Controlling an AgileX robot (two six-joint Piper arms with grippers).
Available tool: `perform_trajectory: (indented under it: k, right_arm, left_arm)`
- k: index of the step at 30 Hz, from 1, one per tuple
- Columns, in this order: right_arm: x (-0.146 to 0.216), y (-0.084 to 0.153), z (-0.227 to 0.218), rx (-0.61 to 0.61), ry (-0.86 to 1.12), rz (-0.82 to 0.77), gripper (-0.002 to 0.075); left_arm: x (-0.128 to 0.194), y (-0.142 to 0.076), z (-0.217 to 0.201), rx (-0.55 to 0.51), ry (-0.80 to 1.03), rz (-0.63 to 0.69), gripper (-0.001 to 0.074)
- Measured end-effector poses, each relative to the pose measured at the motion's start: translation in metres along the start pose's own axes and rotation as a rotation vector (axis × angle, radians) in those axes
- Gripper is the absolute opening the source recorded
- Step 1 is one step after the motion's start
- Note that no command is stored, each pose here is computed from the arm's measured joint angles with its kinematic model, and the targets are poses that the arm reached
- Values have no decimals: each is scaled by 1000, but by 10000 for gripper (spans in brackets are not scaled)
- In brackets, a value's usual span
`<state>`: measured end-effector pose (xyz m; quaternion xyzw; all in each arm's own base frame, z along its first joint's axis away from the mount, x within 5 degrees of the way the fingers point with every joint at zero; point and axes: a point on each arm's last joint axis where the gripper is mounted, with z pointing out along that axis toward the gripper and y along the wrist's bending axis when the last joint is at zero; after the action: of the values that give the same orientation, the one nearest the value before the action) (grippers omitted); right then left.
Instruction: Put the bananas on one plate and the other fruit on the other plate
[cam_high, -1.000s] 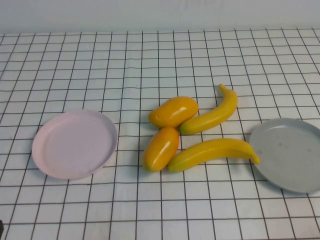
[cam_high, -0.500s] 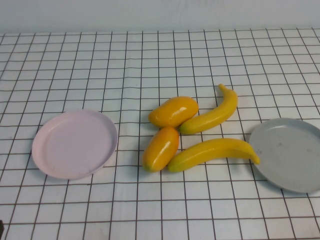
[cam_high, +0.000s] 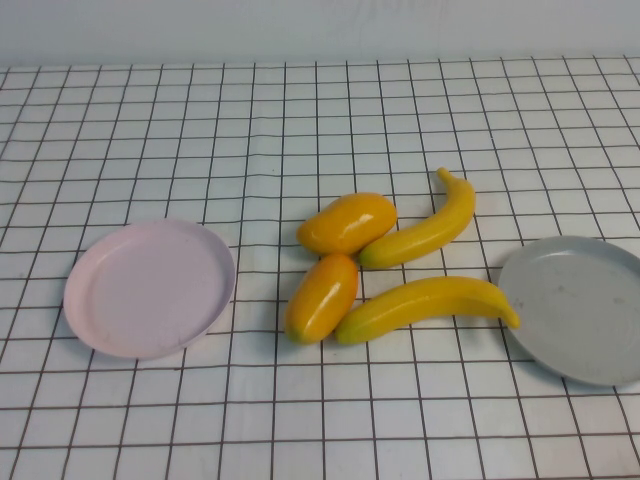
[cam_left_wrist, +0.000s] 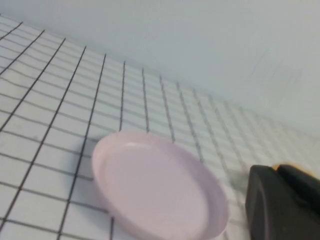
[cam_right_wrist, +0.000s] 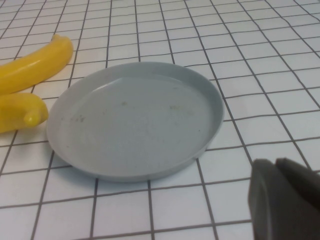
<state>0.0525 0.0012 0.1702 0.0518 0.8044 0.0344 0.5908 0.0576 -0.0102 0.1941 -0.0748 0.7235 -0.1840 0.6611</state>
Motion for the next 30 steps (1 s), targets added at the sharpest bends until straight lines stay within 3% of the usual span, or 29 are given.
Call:
perform_trajectory:
  k: [3,10,15,23,26,30]
  right_arm:
    - [0,0,0,0,0,0,-17]
    - [0,0,0,0,0,0,-17]
    - [0,0,0,0,0,0,-17]
    - [0,0,0,0,0,0,-16]
    - [0,0,0,0,0,0,-16]
    - [0,0,0,0,0,0,-17]
  left_arm:
    - [-8,-2,0,29,-87,-116,-5]
    - [-18,-4,-2,63,-195,-181,-5]
    - [-24,-5,-3,95,-251,-296,-5]
    - [-25,-6,-3,104,-240,-368,-5]
    - [-32,-13,-5,47,-85,-309,-5]
    - [-74,-31,-12,-41,147,-42,-5]
